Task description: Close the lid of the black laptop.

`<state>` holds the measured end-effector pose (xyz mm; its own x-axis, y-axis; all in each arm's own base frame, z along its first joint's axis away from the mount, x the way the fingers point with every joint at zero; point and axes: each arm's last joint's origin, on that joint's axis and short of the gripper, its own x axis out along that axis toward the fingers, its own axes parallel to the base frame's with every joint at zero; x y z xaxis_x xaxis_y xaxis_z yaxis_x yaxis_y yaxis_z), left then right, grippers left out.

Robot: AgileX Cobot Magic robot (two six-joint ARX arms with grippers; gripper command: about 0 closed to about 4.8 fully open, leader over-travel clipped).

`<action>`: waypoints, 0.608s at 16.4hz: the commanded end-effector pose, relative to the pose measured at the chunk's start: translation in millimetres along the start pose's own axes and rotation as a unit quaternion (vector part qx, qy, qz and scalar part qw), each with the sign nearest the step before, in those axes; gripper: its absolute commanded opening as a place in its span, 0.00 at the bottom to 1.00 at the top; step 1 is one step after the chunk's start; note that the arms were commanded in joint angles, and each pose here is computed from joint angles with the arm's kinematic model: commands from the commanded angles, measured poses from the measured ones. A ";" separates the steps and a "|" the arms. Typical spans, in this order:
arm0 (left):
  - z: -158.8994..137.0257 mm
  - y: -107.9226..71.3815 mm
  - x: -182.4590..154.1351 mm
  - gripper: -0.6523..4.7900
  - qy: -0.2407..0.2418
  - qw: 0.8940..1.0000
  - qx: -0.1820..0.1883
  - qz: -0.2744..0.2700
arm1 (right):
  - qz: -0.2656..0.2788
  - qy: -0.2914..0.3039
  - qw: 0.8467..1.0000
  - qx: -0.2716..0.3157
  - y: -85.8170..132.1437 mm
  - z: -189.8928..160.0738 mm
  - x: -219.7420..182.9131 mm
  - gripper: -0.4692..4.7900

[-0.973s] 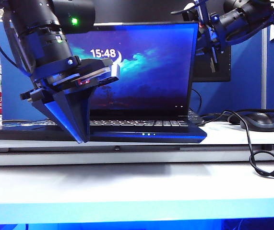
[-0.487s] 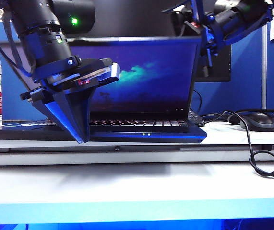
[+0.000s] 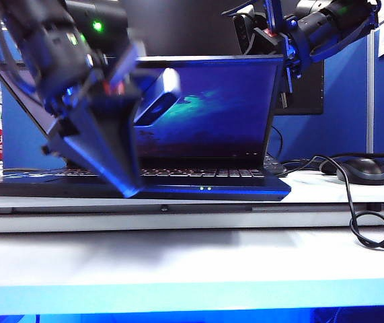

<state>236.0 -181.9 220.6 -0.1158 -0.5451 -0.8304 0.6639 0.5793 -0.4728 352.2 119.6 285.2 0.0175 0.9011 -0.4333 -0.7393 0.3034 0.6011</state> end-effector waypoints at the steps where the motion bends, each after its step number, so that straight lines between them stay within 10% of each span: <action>1: -3.9 -9.9 -3.6 0.22 -0.005 0.988 0.059 -0.145 | 0.002 0.003 1.000 0.000 2.6 -0.3 -0.2 0.07; 3: -5.1 -20.3 -10.8 0.22 -0.054 0.945 0.130 -0.294 | 0.002 0.003 1.000 0.001 2.7 -0.4 -0.3 0.07; 6: -3.7 -35.7 -35.6 0.22 -0.167 0.832 0.196 -0.491 | 0.003 0.004 1.000 0.004 2.8 -0.6 -0.3 0.07; 10: -7.9 -58.1 -79.3 0.22 -0.205 0.818 0.265 -0.468 | 0.003 0.004 1.000 0.003 2.7 -0.5 -0.1 0.07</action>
<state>200.0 -170.8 302.0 -0.5767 -0.8161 0.0381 0.6500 -0.4866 -0.5837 352.2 119.6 285.5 0.0167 0.9010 -0.4334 -0.7382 0.3035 0.6025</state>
